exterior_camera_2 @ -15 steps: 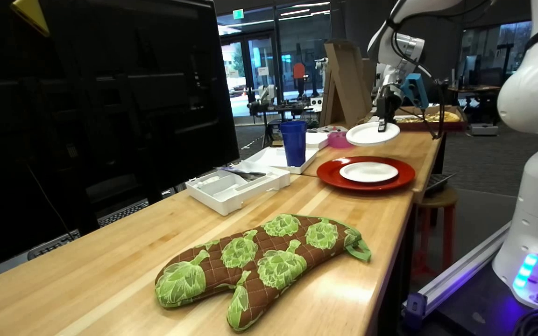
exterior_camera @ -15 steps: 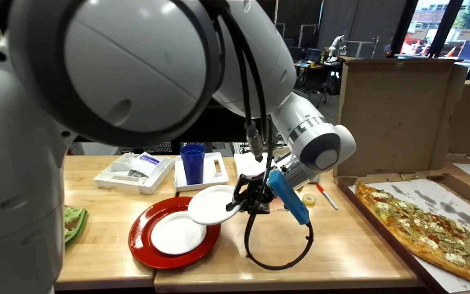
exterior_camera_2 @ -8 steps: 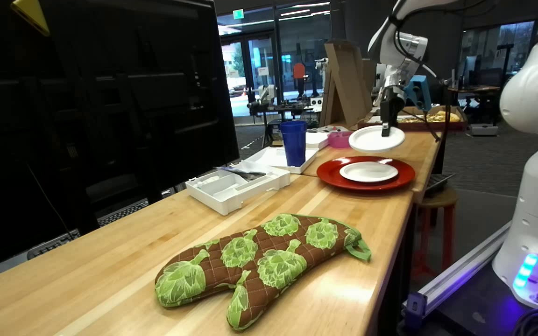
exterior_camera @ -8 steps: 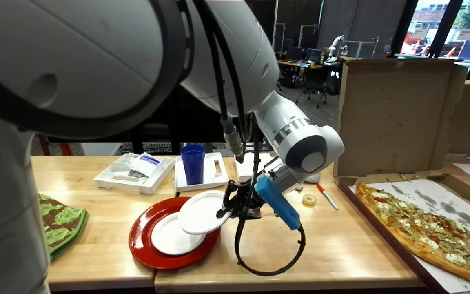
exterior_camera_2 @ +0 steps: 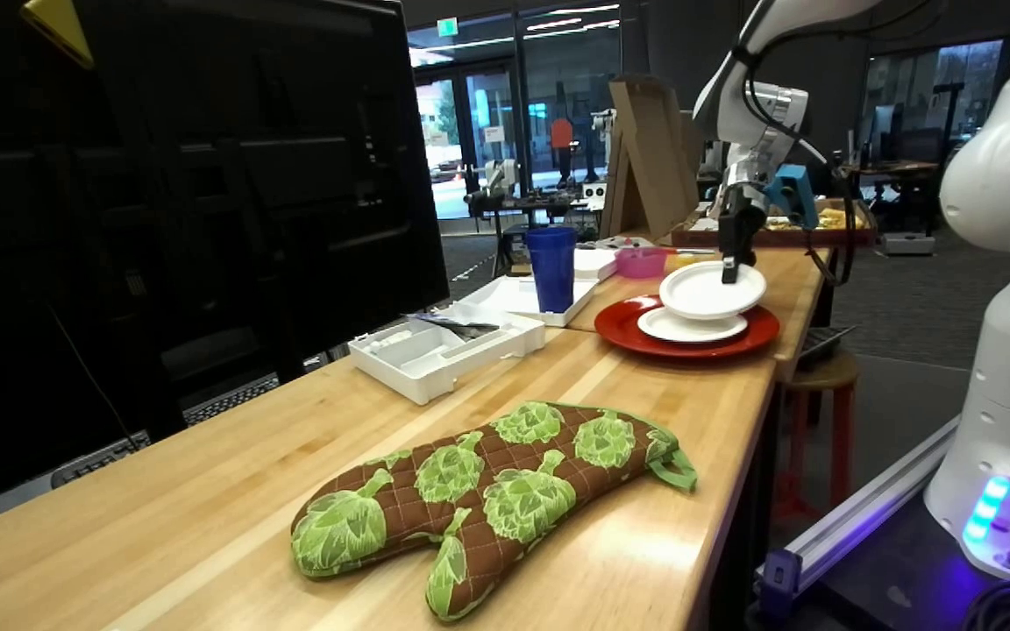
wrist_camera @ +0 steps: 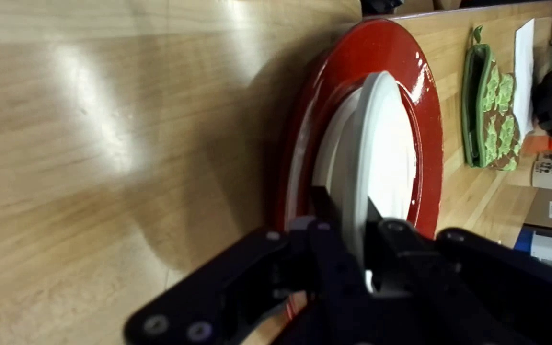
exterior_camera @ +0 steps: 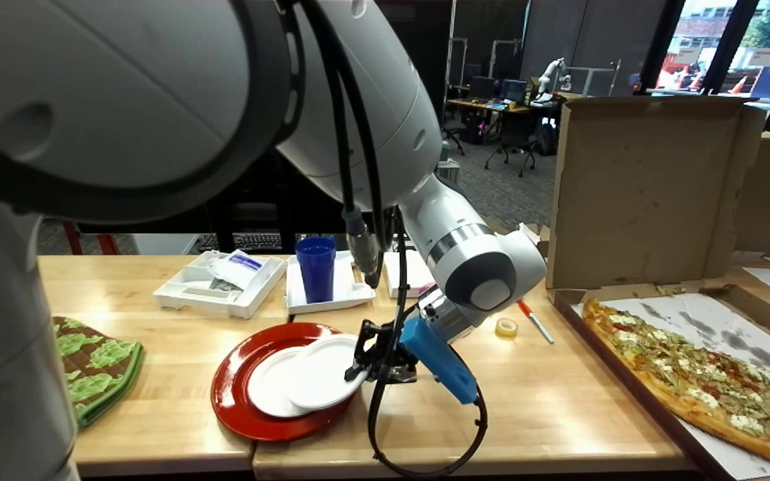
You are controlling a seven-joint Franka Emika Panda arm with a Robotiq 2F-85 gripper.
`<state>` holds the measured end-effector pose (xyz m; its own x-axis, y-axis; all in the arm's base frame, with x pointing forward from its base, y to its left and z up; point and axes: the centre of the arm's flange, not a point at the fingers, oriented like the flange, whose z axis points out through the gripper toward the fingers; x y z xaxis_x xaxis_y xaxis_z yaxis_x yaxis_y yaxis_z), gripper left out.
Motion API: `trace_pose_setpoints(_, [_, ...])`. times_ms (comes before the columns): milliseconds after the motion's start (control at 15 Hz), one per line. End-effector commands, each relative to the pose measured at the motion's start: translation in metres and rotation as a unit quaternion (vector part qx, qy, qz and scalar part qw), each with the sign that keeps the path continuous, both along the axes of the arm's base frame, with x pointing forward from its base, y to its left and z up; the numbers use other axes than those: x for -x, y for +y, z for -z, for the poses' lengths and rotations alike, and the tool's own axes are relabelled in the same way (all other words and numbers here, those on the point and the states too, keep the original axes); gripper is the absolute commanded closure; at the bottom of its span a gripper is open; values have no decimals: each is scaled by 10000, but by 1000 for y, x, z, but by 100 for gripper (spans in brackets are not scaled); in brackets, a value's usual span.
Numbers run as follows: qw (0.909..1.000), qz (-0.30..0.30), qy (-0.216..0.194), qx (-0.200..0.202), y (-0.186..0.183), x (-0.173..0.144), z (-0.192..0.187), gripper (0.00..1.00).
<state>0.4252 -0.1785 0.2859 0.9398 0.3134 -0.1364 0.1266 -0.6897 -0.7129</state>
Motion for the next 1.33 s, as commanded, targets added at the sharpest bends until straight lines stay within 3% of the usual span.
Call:
trace_pose_setpoints(0, [9999, 30, -88, 106, 16, 19, 2, 97])
trace_pose_setpoints(867, [9997, 16, -199, 119, 24, 30, -9, 97])
trace_pose_setpoints(1267, [9993, -132, -304, 162, 45, 31, -18, 97])
